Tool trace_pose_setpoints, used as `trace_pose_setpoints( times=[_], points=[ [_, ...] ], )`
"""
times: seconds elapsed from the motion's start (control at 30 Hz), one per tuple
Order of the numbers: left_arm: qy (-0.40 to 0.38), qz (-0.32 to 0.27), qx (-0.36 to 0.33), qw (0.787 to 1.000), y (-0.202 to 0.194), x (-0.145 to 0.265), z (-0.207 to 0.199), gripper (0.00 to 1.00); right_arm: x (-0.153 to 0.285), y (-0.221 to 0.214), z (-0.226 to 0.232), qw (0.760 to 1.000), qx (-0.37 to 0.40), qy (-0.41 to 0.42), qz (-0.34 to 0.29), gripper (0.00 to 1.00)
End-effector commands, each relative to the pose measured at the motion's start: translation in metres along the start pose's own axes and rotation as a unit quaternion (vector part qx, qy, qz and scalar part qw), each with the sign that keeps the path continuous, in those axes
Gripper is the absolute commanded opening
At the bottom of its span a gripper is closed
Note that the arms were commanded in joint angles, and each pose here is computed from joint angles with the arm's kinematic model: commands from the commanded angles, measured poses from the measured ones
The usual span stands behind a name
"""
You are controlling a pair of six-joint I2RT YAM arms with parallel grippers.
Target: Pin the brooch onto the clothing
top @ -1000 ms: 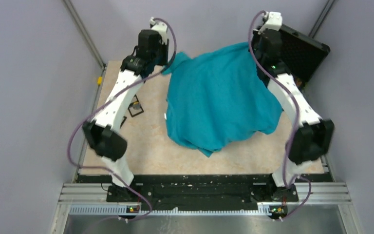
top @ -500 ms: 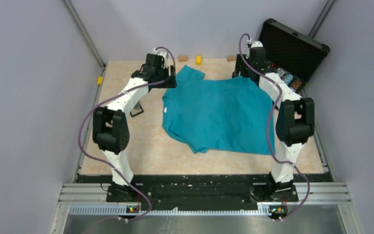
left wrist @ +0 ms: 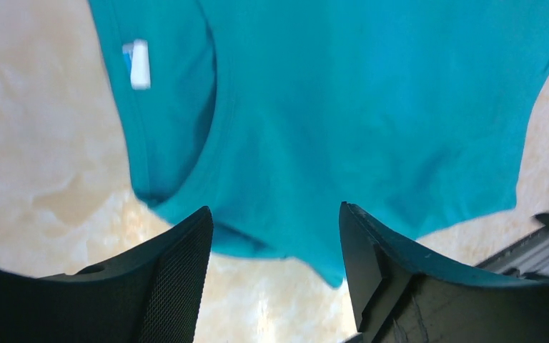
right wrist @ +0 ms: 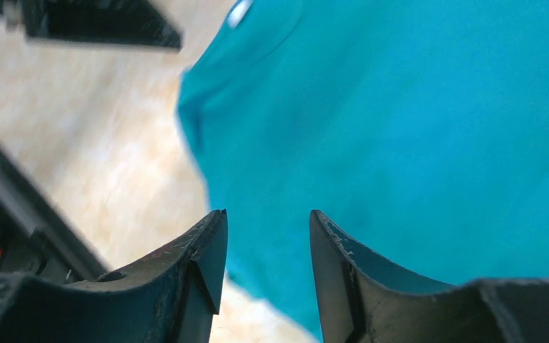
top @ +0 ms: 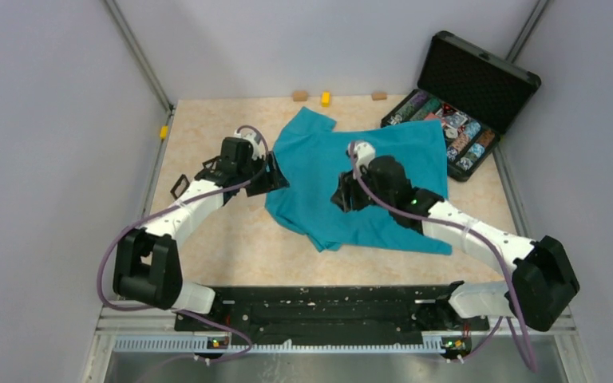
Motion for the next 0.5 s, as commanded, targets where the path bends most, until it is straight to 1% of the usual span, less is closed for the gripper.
trace_pose_setpoints(
  times=[0.0,0.1,0.2,0.27,0.3,0.4,0.47],
  points=[
    [-0.030,0.012,0.009,0.999,-0.014,0.031,-0.013,0.69,0.010,-0.043,0.053,0.998,0.002,0.057,0.025,0.45],
    [-0.029,0.015,0.003,0.999,-0.011,0.050,-0.018,0.69,0.014,-0.077,0.086,0.994,0.025,0.083,0.059,0.43],
    [0.007,0.009,-0.036,0.999,0.004,0.063,-0.011,0.69,0.011,-0.101,0.102,0.991,0.047,0.091,0.088,0.40],
    [0.041,0.010,-0.066,0.997,0.014,0.068,-0.001,0.69,0.005,-0.114,0.103,0.989,0.052,0.088,0.109,0.34],
    [0.063,0.008,-0.078,0.995,0.019,0.071,0.005,0.69,0.001,-0.118,0.102,0.988,0.056,0.081,0.116,0.33],
    [0.107,-0.001,-0.099,0.989,0.031,0.077,0.017,0.69,-0.006,-0.128,0.103,0.986,0.083,0.059,0.132,0.32],
    [0.136,-0.026,-0.112,0.984,0.039,0.080,0.027,0.69,-0.011,-0.135,0.104,0.984,0.092,0.051,0.143,0.32]
  ],
)
Point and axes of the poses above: each gripper's point midway between its finger pads, its own x axis back along the fingers, its own z axis along the line the jaws close on, y = z × x, the point moved 1 cm from there along x, back along the fingers, and after that the axes turned 3 degrees about -x, right-handed, at the moved point
